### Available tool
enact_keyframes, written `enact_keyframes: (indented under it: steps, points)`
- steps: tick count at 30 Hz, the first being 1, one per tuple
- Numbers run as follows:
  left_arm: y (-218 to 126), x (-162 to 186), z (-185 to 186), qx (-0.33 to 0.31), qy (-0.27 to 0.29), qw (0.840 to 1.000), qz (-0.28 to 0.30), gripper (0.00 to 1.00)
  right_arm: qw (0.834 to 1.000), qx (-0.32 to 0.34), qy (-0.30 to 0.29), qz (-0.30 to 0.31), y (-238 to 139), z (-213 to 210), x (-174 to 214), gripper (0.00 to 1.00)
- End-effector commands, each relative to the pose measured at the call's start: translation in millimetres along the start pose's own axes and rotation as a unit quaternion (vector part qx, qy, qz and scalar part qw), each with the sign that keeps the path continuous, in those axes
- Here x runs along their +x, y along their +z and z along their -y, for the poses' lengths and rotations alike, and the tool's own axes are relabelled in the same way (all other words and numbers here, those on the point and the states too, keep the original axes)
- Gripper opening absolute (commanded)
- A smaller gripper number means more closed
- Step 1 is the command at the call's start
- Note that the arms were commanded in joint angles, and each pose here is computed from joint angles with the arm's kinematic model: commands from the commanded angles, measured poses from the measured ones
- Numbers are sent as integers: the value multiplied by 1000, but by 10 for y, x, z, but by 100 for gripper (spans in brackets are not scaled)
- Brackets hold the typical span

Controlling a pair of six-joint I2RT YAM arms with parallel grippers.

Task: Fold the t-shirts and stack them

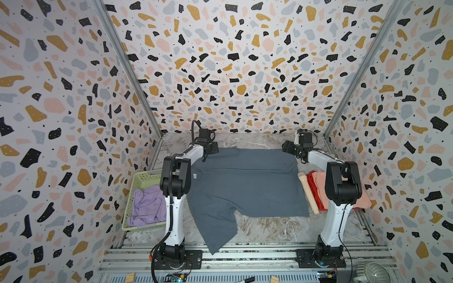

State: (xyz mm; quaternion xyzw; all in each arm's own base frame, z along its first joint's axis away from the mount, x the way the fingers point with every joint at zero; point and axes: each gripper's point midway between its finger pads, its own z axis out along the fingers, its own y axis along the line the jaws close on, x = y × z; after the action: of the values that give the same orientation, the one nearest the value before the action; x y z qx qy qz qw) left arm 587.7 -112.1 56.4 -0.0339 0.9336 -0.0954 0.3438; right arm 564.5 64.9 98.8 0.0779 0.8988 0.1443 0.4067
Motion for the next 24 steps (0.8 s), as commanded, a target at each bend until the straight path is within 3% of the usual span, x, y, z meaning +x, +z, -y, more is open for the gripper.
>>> enact_keyframes:
  steps: [1, 13, 24]
  points:
    - [-25, -243, -26, -8, 12, 999, 38, 62, 1000, -5, -12, 27, -53, -6, -172, 81]
    - [210, -360, -56, -18, 21, 998, 59, 57, 1000, 7, -16, 16, 30, 129, -70, 81]
    - [359, -299, -141, -39, 26, 998, 48, 38, 1000, 15, -9, 23, 63, 257, -104, 81]
